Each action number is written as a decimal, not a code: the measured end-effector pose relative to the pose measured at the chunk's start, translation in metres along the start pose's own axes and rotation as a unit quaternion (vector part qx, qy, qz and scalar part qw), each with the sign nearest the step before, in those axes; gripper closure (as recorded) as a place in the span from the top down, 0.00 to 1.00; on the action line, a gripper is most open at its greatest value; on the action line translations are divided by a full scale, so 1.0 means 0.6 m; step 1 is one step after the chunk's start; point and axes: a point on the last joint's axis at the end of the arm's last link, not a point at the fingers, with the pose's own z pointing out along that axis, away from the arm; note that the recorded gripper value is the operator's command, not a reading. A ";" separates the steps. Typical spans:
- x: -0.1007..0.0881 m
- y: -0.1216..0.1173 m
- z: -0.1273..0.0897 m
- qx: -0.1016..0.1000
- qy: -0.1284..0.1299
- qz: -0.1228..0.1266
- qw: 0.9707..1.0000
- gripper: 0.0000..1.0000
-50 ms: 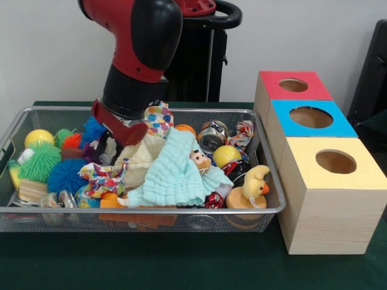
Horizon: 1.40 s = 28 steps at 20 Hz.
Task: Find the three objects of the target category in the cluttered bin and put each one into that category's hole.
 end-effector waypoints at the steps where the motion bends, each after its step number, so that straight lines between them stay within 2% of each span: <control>1: 0.002 0.001 -0.003 0.002 0.004 -0.002 1.000 0.00; 4: 0.004 0.001 -0.010 0.007 0.018 -0.007 1.000 0.00; 19: -0.035 0.000 -0.032 0.015 0.022 -0.009 1.000 0.00; 28: -0.049 0.006 -0.063 0.025 0.043 -0.019 0.999 0.00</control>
